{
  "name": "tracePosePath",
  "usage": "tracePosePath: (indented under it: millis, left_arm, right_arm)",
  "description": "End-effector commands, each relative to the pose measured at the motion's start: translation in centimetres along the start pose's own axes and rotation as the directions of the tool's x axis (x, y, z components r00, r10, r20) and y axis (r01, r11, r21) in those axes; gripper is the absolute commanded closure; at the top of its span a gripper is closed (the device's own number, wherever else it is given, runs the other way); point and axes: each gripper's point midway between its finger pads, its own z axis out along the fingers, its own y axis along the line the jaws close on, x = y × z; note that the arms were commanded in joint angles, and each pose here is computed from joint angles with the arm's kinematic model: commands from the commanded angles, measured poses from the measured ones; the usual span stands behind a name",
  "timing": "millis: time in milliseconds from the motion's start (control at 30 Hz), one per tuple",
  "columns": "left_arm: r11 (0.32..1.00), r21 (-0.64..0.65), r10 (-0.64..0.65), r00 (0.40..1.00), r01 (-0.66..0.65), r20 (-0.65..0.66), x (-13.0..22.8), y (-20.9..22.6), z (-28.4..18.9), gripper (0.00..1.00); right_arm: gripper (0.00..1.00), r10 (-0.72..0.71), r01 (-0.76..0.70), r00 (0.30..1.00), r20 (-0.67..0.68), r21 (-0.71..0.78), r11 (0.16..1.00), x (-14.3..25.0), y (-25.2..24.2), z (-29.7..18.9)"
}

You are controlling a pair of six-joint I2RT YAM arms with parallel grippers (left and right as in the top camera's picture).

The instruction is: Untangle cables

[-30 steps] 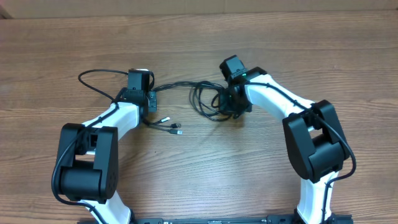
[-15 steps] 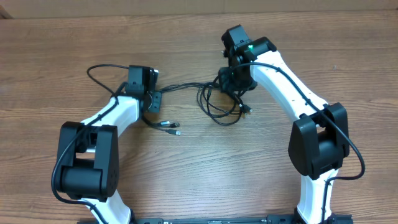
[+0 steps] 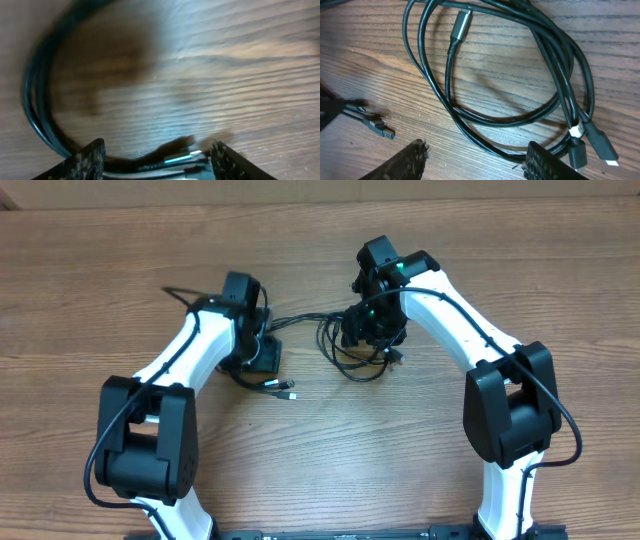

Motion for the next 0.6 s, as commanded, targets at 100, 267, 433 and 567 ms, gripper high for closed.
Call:
tracePosePath:
  millis: [100, 267, 433, 567]
  left_arm:
    - [0.963, -0.176, -0.2, 0.979, 0.205, 0.043, 2.0, 4.1, 3.2, 0.31]
    - [0.939, -0.299, -0.136, 0.982, 0.17, 0.133, 1.4, 7.5, 3.9, 0.8]
    - [0.871, -0.476, -0.056, 0.987, 0.122, 0.15, 0.8, 11.7, 2.5, 0.71]
    - [0.86, -0.482, -0.083, 0.977, 0.17, 0.196, 0.0, 13.7, 2.1, 0.42]
  right_arm:
    - [0.36, -0.021, 0.022, 0.999, 0.047, -0.027, 0.999, -1.0, 0.8, -0.1]
    - [0.36, -0.003, 0.005, 0.999, 0.054, -0.03, 1.0, -1.1, 0.9, -0.1]
    - [0.35, -0.006, 0.006, 1.0, 0.009, -0.021, 1.0, 0.1, 1.1, 0.3]
    - [0.32, -0.016, 0.016, 1.0, -0.026, -0.013, 1.0, 1.3, 1.3, 1.3]
